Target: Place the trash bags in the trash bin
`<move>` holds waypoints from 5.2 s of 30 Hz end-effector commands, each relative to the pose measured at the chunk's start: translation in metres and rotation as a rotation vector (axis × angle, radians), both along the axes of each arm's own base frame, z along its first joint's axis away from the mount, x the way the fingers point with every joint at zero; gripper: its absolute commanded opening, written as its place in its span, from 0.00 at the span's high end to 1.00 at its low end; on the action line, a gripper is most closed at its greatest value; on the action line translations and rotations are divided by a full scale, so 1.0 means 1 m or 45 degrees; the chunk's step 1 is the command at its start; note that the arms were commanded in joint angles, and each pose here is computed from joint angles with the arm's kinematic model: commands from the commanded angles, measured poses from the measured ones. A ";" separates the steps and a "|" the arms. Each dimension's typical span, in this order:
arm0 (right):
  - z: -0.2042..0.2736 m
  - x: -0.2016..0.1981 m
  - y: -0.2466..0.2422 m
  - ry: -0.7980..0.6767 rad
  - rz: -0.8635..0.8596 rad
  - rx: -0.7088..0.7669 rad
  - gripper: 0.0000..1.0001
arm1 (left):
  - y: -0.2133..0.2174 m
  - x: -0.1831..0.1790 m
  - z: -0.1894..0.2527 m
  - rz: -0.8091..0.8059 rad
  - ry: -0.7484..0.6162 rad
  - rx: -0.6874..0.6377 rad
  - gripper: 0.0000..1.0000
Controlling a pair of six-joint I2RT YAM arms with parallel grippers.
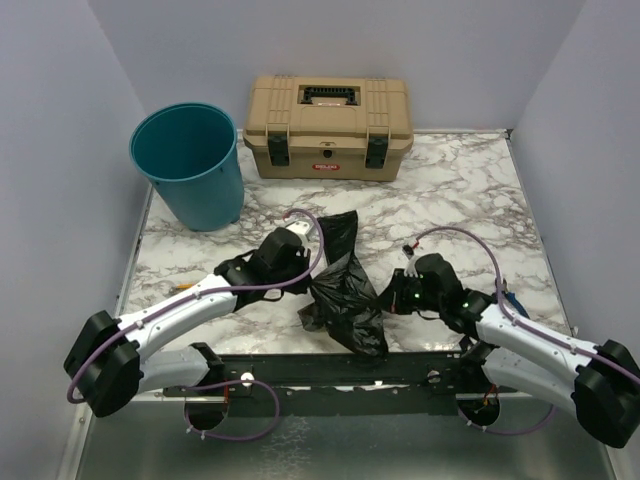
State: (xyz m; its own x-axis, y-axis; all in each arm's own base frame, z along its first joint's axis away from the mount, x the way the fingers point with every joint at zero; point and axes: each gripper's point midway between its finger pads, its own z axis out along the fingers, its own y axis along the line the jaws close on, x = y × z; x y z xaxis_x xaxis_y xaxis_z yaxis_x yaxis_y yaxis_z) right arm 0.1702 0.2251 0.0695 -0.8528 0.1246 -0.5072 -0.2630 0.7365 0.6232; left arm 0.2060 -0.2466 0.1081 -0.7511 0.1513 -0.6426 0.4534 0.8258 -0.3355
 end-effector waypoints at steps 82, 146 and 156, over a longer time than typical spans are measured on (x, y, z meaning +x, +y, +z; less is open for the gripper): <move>0.045 0.080 0.016 -0.258 0.016 -0.007 0.38 | -0.074 0.027 -0.016 -0.557 0.150 0.078 1.00; 0.043 0.127 0.016 -0.191 -0.076 0.071 0.50 | 0.052 0.079 -0.024 0.286 0.011 0.243 0.41; 0.031 0.156 0.054 -0.259 0.253 0.051 0.40 | 0.013 0.105 0.017 0.021 -0.106 0.151 0.16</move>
